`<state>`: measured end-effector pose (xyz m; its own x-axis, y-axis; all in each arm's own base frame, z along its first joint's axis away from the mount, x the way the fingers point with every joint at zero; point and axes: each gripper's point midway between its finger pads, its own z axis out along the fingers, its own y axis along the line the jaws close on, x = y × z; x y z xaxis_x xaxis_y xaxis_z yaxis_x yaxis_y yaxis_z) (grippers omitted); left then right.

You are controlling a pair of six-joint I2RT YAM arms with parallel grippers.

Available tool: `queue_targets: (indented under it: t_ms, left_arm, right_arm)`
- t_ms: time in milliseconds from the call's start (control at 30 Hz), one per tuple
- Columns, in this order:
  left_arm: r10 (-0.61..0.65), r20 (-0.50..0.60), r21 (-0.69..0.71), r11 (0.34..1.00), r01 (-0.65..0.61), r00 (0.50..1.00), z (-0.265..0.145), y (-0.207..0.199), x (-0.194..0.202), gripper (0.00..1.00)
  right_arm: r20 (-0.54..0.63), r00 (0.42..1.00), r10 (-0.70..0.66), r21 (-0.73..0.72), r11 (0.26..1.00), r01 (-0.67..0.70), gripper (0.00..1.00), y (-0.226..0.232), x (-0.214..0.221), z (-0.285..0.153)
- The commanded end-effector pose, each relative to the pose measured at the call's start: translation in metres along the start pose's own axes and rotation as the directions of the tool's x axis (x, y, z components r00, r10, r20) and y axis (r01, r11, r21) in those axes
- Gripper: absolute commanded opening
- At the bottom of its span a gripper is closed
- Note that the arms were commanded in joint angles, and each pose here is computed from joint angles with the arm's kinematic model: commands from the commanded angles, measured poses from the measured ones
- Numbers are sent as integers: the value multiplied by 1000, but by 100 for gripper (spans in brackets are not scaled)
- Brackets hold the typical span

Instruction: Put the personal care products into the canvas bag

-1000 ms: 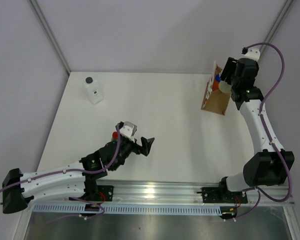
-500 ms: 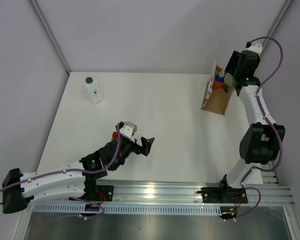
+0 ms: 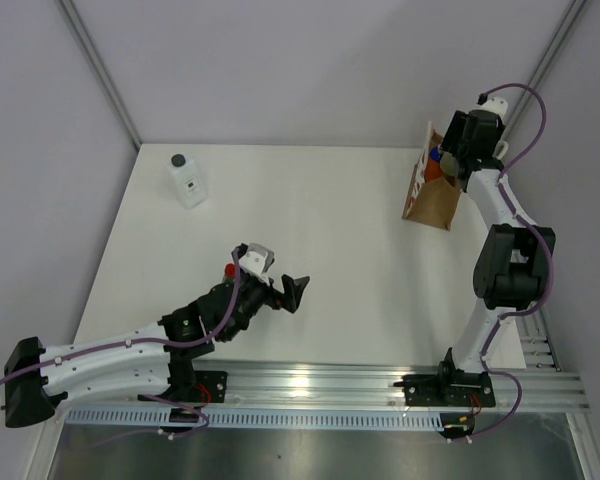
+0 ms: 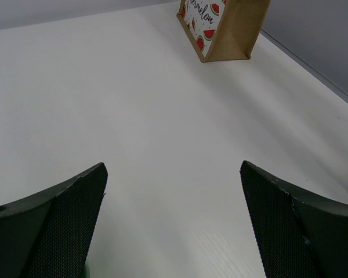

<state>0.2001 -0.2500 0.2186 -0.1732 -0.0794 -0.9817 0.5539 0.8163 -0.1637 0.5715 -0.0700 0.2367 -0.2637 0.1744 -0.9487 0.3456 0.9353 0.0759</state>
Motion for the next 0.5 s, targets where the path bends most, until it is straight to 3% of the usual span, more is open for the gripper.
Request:
queue_targets:
  t_ms: [0,467]
  left_arm:
    - [-52,45,45,998,50,998,-1,-13,-25,99]
    - [-47,36,33,998,45,998,0,-11,-21,99]
  right_arm:
    - [196,980,28,33,999,-35,0,-7,-54,-3]
    - [244,969,33,113,992,-62,0,-24,-57,2]
